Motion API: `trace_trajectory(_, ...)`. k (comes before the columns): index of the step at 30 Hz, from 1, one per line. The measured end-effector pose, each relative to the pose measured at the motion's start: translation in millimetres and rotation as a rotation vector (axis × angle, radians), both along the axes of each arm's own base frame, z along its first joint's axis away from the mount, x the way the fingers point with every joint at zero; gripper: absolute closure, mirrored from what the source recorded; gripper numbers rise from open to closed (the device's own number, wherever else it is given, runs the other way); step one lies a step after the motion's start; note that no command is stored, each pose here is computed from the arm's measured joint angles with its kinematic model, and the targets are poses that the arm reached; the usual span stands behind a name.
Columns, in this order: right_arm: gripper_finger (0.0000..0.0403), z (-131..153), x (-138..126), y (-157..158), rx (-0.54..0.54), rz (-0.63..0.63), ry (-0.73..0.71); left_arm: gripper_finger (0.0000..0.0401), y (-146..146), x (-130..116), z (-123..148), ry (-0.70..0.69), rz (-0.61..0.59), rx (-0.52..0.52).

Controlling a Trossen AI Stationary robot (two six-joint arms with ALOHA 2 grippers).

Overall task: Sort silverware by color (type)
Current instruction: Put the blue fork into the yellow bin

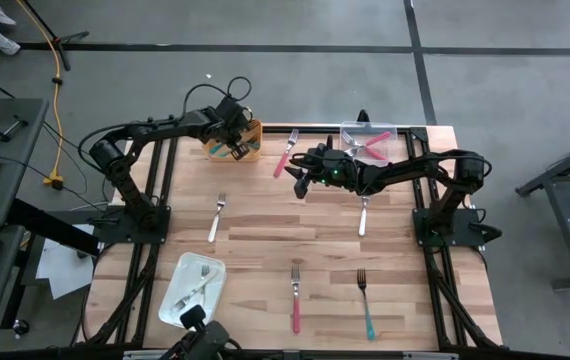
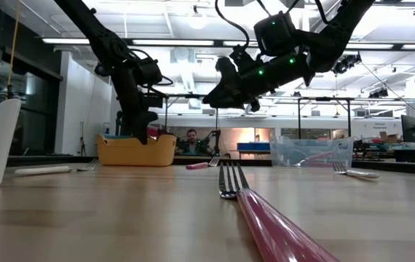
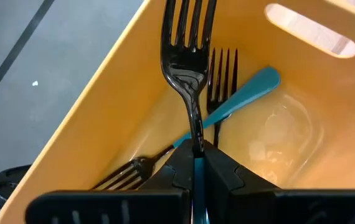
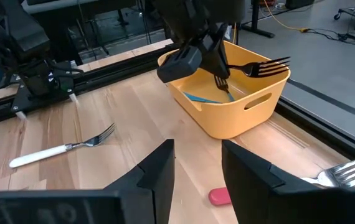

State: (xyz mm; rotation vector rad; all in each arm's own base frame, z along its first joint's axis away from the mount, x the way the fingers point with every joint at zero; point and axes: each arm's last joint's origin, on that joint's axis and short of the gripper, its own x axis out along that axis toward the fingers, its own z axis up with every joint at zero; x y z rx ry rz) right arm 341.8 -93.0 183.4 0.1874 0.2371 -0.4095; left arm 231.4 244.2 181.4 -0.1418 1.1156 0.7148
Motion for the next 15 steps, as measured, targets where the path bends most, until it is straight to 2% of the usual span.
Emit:
trace_trajectory(10,0.0277,0.0,0.2,0.4,0.004,0.014,-0.001,0.0390,-2.1,-2.1,-1.7,0.041,-0.031,-0.016)
trace_trajectory(15,0.0277,0.0,0.2,0.4,0.003,0.014,-0.001,0.0372,-2.7,-2.7,-2.1,0.048,-0.032,-0.023)
